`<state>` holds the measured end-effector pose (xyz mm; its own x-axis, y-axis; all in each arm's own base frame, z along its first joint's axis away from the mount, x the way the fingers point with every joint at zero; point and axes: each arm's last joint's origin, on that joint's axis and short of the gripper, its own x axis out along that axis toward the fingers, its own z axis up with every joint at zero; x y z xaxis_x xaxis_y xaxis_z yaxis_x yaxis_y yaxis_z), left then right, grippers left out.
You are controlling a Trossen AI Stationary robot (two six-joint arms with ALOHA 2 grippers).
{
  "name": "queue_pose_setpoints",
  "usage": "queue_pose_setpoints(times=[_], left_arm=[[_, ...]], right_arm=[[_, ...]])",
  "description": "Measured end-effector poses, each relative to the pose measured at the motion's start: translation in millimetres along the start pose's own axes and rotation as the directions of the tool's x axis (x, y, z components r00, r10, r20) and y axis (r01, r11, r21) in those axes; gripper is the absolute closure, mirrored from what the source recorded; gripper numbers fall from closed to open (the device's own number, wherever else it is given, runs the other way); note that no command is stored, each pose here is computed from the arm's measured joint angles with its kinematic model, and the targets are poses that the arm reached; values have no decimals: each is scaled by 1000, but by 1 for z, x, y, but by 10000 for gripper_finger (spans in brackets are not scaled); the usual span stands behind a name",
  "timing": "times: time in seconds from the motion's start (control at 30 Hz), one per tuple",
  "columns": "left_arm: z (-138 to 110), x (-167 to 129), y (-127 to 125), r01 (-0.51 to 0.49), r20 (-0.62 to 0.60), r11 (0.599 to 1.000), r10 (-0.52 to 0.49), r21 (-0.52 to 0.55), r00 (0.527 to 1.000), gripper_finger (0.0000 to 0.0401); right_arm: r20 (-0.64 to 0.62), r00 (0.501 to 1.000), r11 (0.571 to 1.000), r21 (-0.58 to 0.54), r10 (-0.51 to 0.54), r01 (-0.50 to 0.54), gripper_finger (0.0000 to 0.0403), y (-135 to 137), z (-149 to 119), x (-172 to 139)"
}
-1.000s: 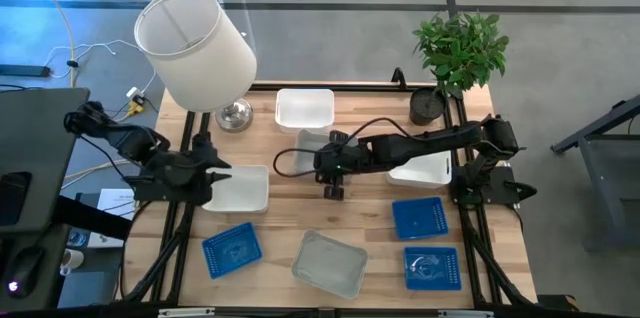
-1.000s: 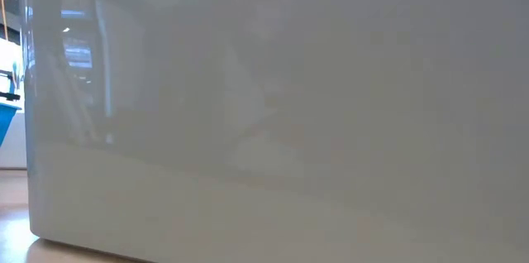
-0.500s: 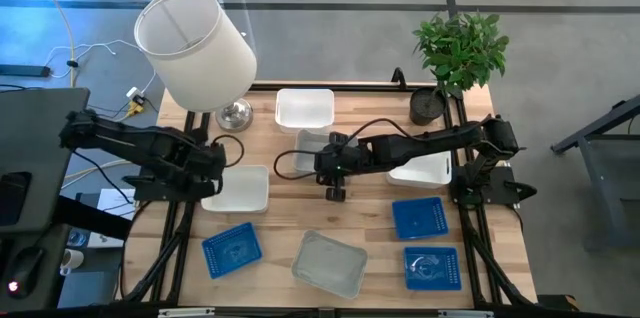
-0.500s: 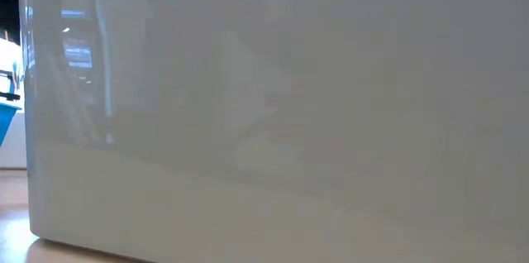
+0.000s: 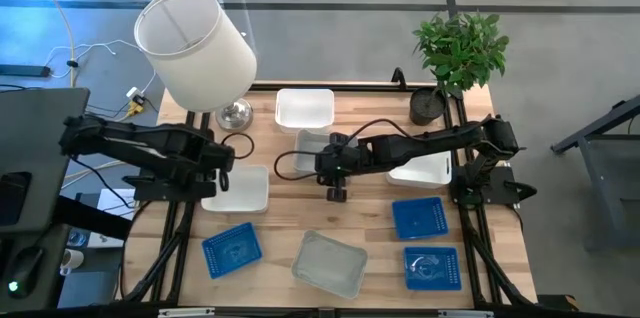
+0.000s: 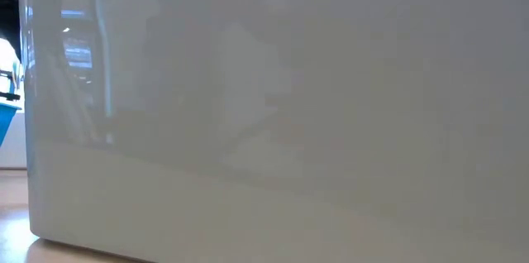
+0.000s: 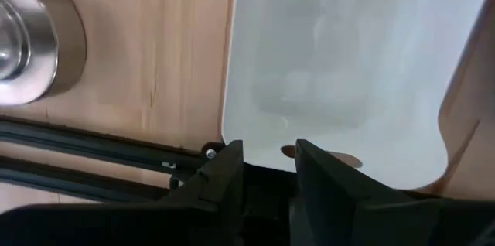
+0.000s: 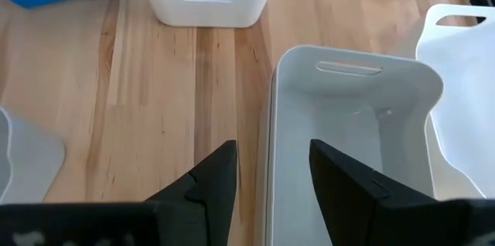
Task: Stack baskets by color
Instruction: Stack the bottom white bin on top of the top white bin
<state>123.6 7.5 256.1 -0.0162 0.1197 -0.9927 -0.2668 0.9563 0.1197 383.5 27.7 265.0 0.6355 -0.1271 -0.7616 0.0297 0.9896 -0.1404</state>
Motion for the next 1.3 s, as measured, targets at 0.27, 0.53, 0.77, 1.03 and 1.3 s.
queue_pose_setpoints(times=[0.27,0.53,0.77,1.03,1.3], left_arm=[[17,12,3,-5,-92,1000,7,18,996,295],[31,25,8,1,-191,999,6,36,982,295],[44,39,13,20,-265,999,-11,34,964,295],[56,55,18,21,-349,1000,-16,10,937,295],[66,71,22,18,-409,1000,-24,-18,912,295]], right_arm=[[-34,999,1000,-3,0,0,252,0,-3,0],[-39,999,1000,-4,5,-5,252,0,-4,0],[-43,999,1000,-5,5,-6,252,0,-4,0],[-57,998,1000,-9,8,-8,252,0,-6,0],[-67,998,1000,-11,7,-8,252,0,-7,0]])
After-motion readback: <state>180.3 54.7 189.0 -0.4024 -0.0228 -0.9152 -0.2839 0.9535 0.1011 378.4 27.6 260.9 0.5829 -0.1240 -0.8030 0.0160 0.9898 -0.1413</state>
